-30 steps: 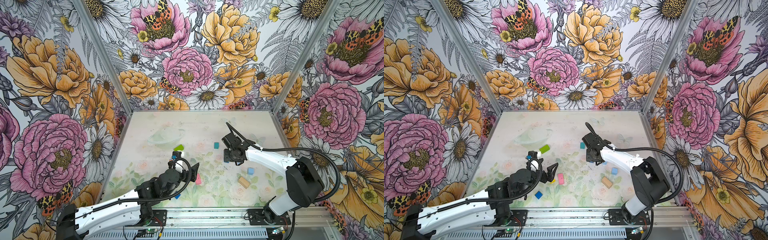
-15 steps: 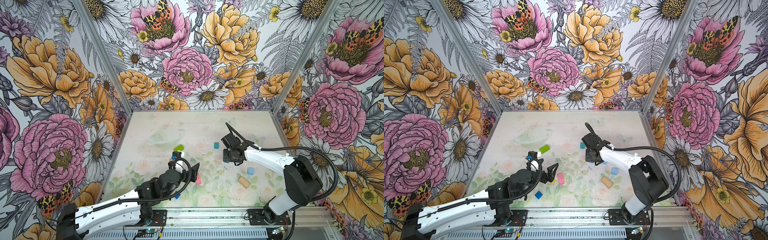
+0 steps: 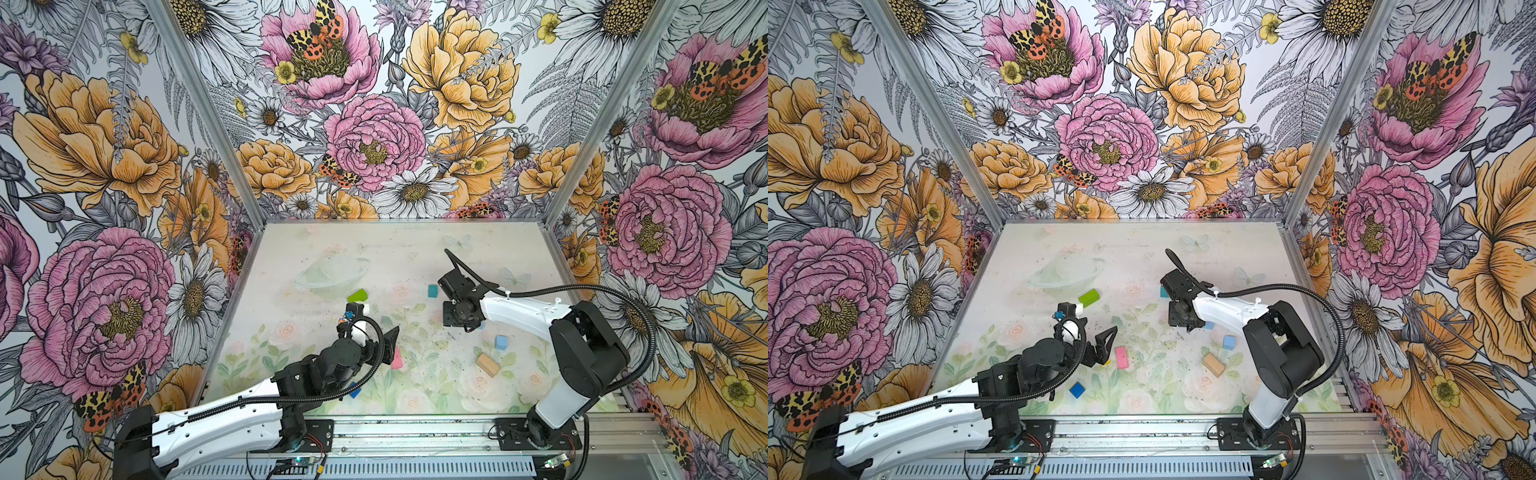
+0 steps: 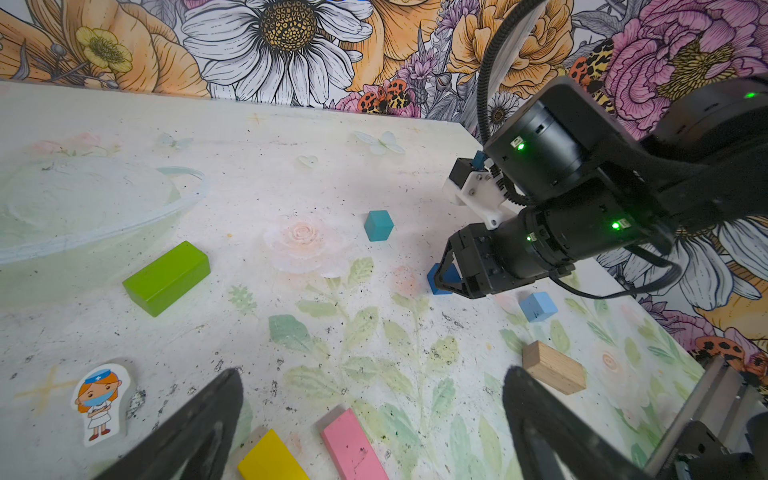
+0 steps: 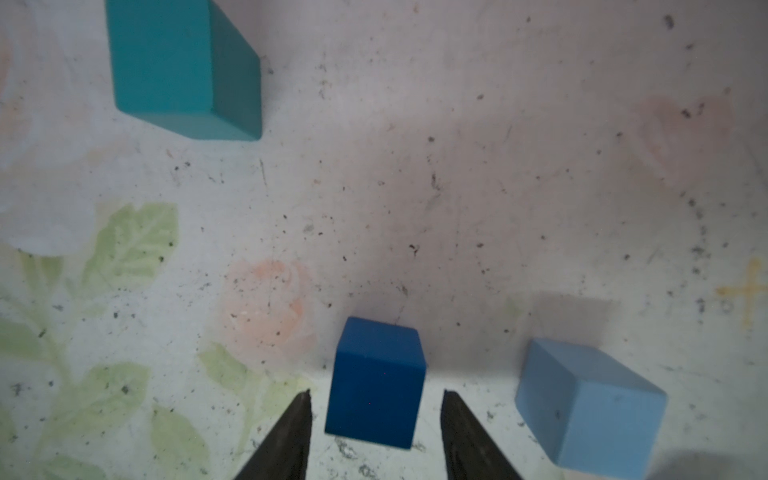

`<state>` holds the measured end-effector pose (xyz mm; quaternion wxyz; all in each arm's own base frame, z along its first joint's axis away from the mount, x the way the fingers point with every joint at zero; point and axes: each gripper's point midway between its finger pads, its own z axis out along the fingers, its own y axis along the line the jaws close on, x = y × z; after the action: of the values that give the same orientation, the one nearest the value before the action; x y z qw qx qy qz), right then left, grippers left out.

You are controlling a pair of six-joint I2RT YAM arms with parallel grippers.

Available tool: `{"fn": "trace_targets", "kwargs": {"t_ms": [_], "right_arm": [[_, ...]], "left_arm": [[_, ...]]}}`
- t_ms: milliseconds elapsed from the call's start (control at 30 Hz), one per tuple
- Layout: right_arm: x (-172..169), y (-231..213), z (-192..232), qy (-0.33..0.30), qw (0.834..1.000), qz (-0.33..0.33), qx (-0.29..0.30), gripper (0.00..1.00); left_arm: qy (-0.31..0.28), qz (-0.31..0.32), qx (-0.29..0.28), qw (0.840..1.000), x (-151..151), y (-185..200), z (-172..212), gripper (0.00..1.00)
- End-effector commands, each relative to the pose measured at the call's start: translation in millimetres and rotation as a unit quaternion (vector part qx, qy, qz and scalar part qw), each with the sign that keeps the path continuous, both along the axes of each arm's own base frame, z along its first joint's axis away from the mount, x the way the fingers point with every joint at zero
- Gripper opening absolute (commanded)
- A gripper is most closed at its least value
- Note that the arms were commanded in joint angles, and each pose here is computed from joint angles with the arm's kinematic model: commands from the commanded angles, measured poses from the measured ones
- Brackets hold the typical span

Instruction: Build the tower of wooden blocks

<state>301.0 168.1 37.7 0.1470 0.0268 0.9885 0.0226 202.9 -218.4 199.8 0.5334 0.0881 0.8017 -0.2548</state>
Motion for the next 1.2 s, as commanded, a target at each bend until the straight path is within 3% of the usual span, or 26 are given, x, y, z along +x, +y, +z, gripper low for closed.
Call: {"fn": "trace_targets", "kwargs": {"t_ms": [0, 300, 1167], "right_arm": [[7.5, 7.8, -0.6, -0.007, 1.0, 0.001, 0.007, 0.49], [11.4, 10.5, -5.6, -0.001, 1.0, 0.004, 0.004, 0.38], [42.2, 39.9, 12.7, -0.019, 0.999, 0.021, 0.035, 0.28]], "left_arm": [[-0.003, 0.011, 0.002, 1.0, 1.6, 2.4, 1.0, 0.99], [-0.007, 0.012, 0.007, 1.0, 2.8, 1.8, 1.2, 0.99], [-0.027, 0.014, 0.025, 0.999, 10.2, 1.2, 13.8, 0.99]]}}
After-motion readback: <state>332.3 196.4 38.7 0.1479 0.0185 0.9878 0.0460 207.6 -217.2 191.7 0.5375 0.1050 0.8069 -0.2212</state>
